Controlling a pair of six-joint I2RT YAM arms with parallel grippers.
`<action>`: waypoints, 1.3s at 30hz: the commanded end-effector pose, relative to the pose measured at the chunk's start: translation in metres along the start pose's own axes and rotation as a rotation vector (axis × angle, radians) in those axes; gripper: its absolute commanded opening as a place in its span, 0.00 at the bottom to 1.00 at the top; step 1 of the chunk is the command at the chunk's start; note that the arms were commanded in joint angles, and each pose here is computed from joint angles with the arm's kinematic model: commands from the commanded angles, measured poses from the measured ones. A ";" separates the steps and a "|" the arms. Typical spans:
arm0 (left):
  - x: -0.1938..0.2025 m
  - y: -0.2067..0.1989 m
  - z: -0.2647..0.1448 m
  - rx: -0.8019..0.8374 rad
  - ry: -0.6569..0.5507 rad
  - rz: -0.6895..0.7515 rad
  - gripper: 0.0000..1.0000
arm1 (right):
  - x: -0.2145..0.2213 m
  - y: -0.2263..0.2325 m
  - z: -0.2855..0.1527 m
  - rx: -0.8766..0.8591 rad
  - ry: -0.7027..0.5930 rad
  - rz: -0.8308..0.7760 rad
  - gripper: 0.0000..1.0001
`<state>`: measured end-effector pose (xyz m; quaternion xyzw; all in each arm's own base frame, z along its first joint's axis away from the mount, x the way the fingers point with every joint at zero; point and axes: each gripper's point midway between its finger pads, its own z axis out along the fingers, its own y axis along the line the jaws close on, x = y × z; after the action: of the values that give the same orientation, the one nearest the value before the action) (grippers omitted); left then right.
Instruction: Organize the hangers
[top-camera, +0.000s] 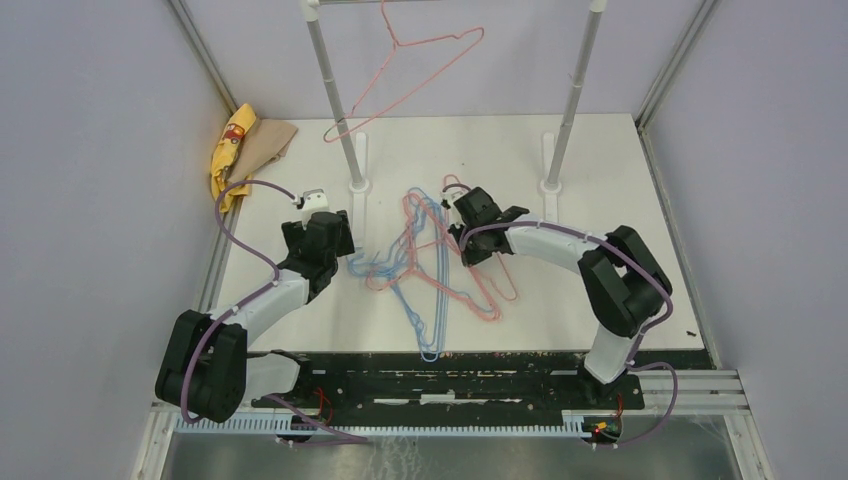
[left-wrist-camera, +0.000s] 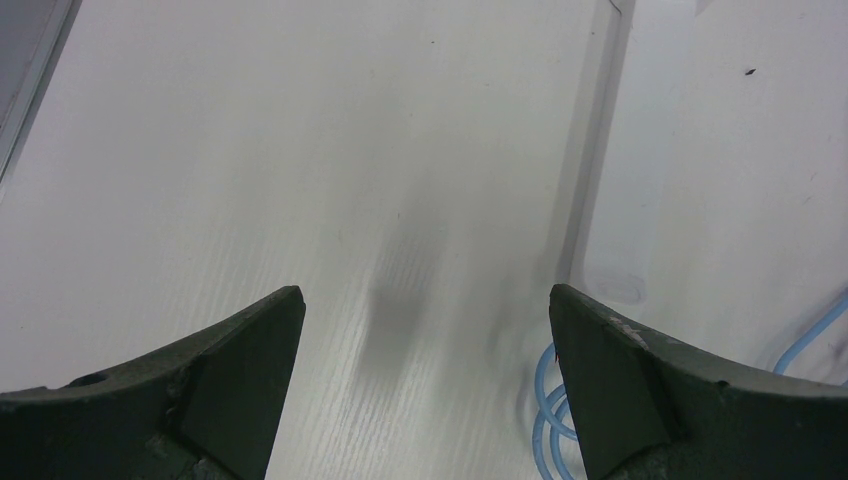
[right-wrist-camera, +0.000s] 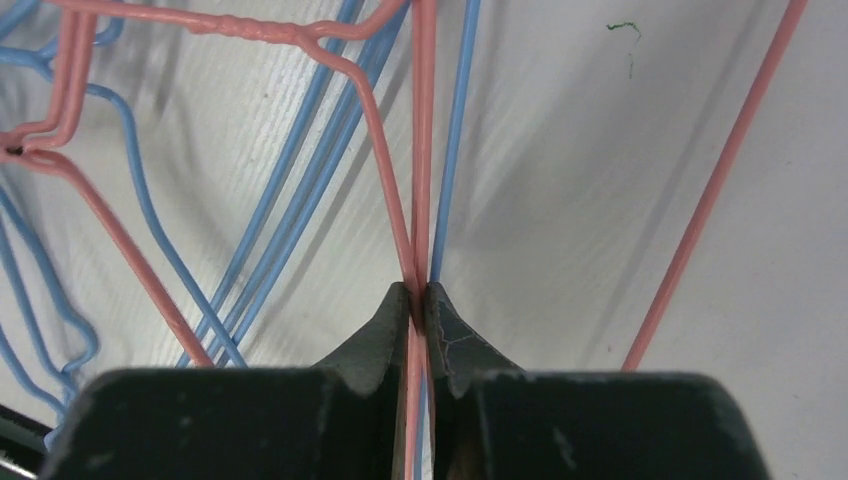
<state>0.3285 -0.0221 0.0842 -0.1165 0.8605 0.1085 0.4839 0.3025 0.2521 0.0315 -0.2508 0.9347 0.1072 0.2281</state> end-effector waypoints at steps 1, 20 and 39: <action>-0.013 -0.002 0.001 -0.009 -0.044 -0.047 0.99 | -0.028 0.008 -0.041 -0.029 -0.113 0.007 0.10; -0.013 -0.001 0.000 -0.007 -0.045 -0.052 0.99 | -0.043 0.025 -0.084 -0.129 -0.252 0.084 0.01; -0.013 -0.003 -0.001 0.000 -0.048 -0.057 0.99 | -0.194 -0.023 -0.271 -0.271 -0.890 0.348 0.01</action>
<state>0.3286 -0.0222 0.0841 -0.1166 0.8605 0.1082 0.4839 0.3500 0.2020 0.2898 -0.0402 0.8183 0.2636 0.5092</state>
